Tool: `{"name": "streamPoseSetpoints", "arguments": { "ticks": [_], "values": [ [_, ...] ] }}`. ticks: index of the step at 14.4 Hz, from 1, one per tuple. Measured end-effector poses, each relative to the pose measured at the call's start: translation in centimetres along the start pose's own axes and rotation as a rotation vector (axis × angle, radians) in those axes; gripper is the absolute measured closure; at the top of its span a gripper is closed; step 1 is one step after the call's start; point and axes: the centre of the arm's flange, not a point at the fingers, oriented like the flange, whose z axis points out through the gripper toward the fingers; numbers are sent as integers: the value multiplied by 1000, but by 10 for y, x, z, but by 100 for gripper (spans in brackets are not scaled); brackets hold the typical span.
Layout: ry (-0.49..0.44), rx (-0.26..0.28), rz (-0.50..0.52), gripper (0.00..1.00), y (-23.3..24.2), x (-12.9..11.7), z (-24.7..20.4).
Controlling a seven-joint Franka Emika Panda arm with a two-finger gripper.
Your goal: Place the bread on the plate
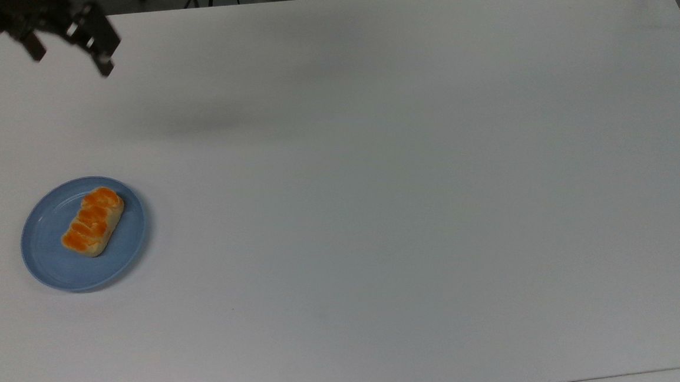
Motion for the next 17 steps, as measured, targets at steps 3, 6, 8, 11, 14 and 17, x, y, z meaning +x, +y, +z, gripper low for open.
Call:
{"name": "streamPoseSetpoints", "arguments": {
  "ticks": [3,6,8,11,14,17],
  "values": [
    [-45,5,-40,0,-36,-35,-28],
    [-71,1,-109,0,-80,-64,-31],
    [-79,-12,-146,0,-98,-73,-29],
    [-91,-30,-235,0,-112,-77,-17],
    [-27,-34,-263,0,-114,-66,-2],
    [-11,-34,-260,0,-112,-64,-2]
  ]
}}
